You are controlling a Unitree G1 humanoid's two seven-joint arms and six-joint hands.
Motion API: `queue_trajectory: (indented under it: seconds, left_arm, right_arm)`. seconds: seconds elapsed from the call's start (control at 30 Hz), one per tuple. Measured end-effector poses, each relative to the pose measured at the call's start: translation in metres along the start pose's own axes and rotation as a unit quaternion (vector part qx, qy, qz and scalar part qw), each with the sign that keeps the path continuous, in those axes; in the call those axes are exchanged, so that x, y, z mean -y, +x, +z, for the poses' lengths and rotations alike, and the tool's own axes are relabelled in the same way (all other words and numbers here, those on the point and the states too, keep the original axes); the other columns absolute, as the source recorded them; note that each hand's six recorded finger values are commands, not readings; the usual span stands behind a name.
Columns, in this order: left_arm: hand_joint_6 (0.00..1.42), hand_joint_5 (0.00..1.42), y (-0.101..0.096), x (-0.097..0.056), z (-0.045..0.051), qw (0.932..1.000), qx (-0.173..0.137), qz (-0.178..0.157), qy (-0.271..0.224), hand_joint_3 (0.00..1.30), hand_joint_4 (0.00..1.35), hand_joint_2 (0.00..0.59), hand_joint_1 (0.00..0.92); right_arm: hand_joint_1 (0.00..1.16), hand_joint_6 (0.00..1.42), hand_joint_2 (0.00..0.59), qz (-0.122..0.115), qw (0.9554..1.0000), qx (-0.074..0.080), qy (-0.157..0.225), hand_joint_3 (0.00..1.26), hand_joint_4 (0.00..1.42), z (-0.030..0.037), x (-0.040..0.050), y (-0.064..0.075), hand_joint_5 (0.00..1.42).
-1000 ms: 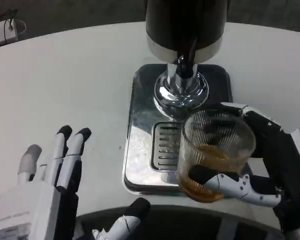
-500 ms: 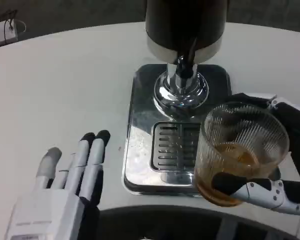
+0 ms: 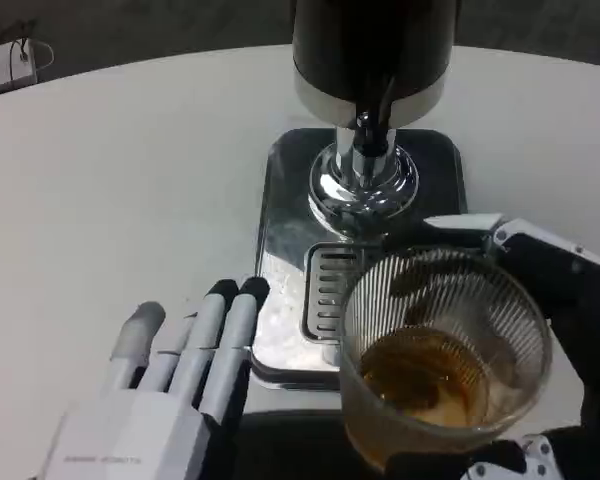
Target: Grasp the cup under the faucet to collect the drink, then remove the cup.
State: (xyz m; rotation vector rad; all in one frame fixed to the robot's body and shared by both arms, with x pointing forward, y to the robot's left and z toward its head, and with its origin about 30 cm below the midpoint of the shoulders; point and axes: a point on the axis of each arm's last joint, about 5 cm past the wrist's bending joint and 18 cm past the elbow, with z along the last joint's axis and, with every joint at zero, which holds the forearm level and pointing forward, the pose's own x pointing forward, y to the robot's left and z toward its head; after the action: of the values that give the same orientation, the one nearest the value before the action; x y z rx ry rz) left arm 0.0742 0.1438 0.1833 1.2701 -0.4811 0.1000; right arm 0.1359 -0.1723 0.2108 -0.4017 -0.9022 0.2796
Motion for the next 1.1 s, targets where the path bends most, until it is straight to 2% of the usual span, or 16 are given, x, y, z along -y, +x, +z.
queue_trajectory:
  seconds: [0.07,0.17,0.3,0.7,1.1]
  left_arm:
    - [0.00,0.10,0.000,0.000,0.0010,1.0000,0.005,-0.008,0.000,0.00,0.00,0.067,0.000]
    - [0.00,0.10,0.001,0.000,0.0025,0.9997,0.013,-0.019,0.011,0.00,0.00,0.064,0.000]
    - [0.00,0.10,0.002,-0.002,0.0040,0.9996,0.019,-0.015,0.014,0.00,0.00,0.064,0.000]
    - [0.00,0.10,0.001,-0.003,0.0024,0.9997,0.012,-0.002,0.020,0.00,0.00,0.062,0.000]
    - [0.00,0.10,-0.003,-0.001,0.0008,0.9998,0.003,0.006,0.020,0.00,0.00,0.061,0.000]
  right_arm:
    - [1.16,1.42,0.136,0.003,0.9999,0.010,-0.001,0.79,0.95,0.0016,-0.0005,0.000,1.19]
    - [1.16,1.42,0.137,0.007,0.9999,0.014,0.001,0.79,0.95,0.0021,-0.0019,0.001,1.18]
    - [1.16,1.42,0.137,0.015,0.9997,0.020,-0.002,0.79,0.95,0.0023,-0.0037,0.003,1.18]
    - [1.16,1.42,0.137,0.029,0.9986,0.042,-0.010,0.79,0.95,0.0030,-0.0113,0.011,1.18]
    - [1.16,1.42,0.146,0.032,0.9985,0.042,-0.014,0.78,0.95,0.0030,-0.0129,0.012,1.18]
